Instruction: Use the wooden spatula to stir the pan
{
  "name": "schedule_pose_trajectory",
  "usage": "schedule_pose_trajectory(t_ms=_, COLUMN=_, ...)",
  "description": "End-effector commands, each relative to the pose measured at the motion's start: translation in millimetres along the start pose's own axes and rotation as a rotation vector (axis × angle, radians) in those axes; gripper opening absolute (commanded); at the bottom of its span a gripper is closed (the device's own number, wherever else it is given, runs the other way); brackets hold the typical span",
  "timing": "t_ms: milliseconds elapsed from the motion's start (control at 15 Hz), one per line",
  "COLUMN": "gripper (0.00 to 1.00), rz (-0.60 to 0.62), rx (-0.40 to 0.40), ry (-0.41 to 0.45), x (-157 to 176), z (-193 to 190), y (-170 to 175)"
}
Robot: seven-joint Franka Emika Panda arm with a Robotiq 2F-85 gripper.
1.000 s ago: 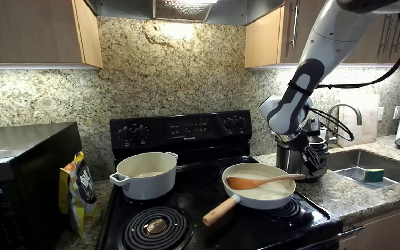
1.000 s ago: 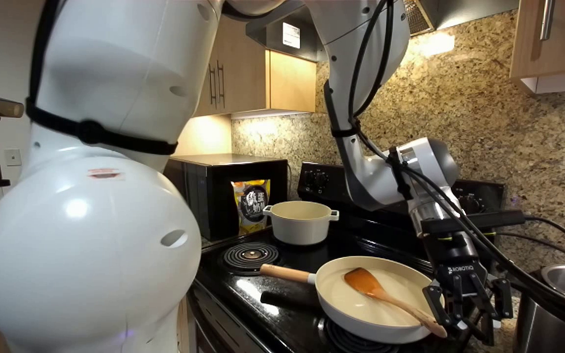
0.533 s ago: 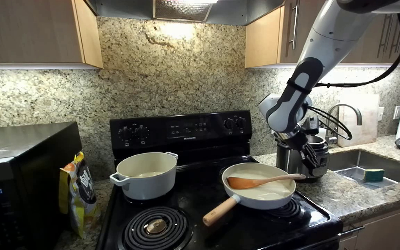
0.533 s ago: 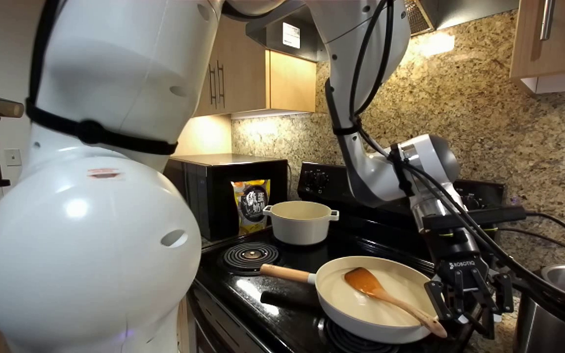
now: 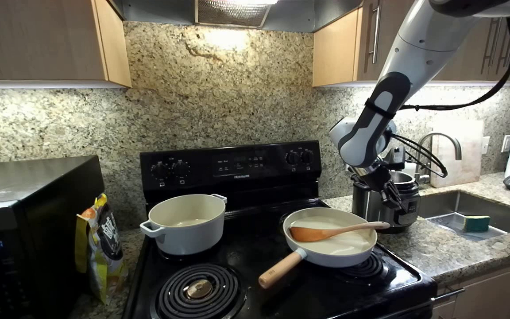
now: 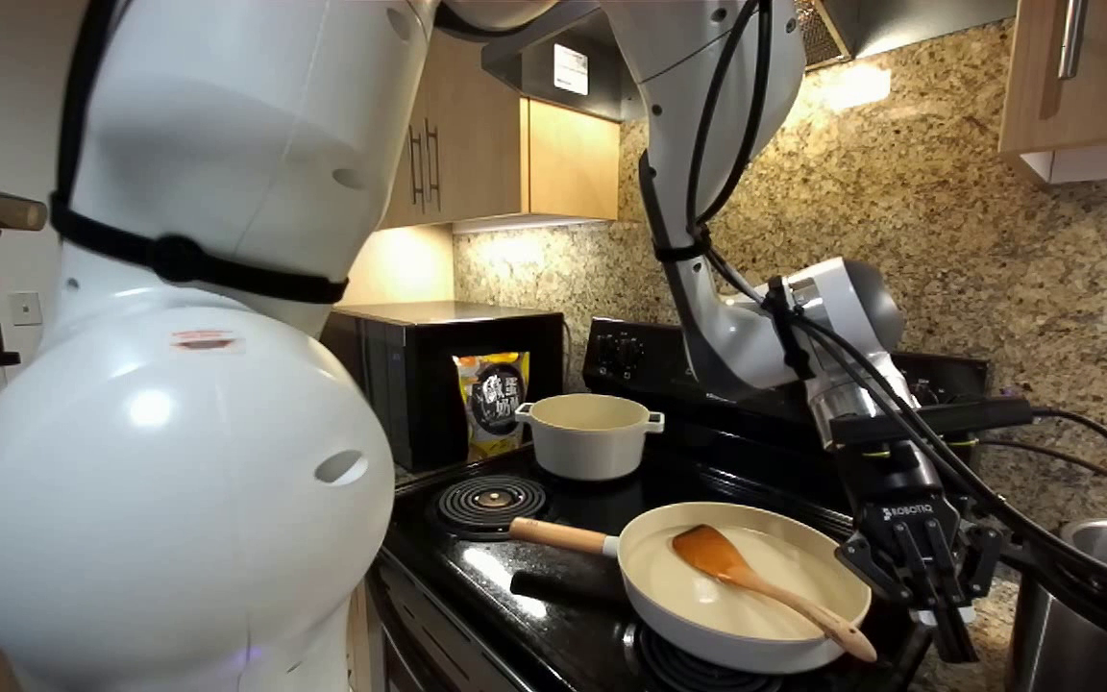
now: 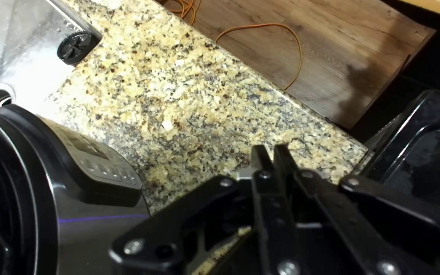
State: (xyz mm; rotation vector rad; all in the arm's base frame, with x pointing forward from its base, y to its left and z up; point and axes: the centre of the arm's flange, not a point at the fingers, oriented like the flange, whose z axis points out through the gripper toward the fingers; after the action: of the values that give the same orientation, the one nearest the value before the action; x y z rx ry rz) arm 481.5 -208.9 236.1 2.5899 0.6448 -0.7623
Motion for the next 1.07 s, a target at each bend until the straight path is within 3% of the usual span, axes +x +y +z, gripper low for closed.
schedule_pose_trajectory(t_ms=0, gripper=0.15, rz=0.001, rx=0.023, ry=0.0, x=-3.2, z=-5.9, y=1.0)
schedule_pose_trajectory(t_ms=67, gripper=0.36, rz=-0.001, rx=0.021, ry=0.0, x=-2.9, z=-5.9, y=1.1)
schedule_pose_trajectory(t_ms=133, gripper=0.39, rz=-0.002, rx=0.021, ry=-0.001, x=-2.8, z=-6.0, y=1.2)
schedule_pose_trajectory(t_ms=533, gripper=0.77, rz=-0.001, rx=0.022, ry=-0.002, x=-3.5, z=-7.2, y=1.0)
schedule_pose_trajectory(t_ms=600, gripper=0.57, rz=0.001, rx=-0.001, ry=0.002, x=0.4, z=-1.1, y=0.5)
schedule_pose_trajectory(t_ms=800, gripper=0.76, rz=0.001, rx=-0.001, ry=0.001, x=0.3, z=-1.2, y=0.6)
schedule_pose_trajectory(t_ms=1000, gripper=0.77, rz=0.001, rx=-0.001, ry=0.001, x=0.3, z=-1.2, y=0.6)
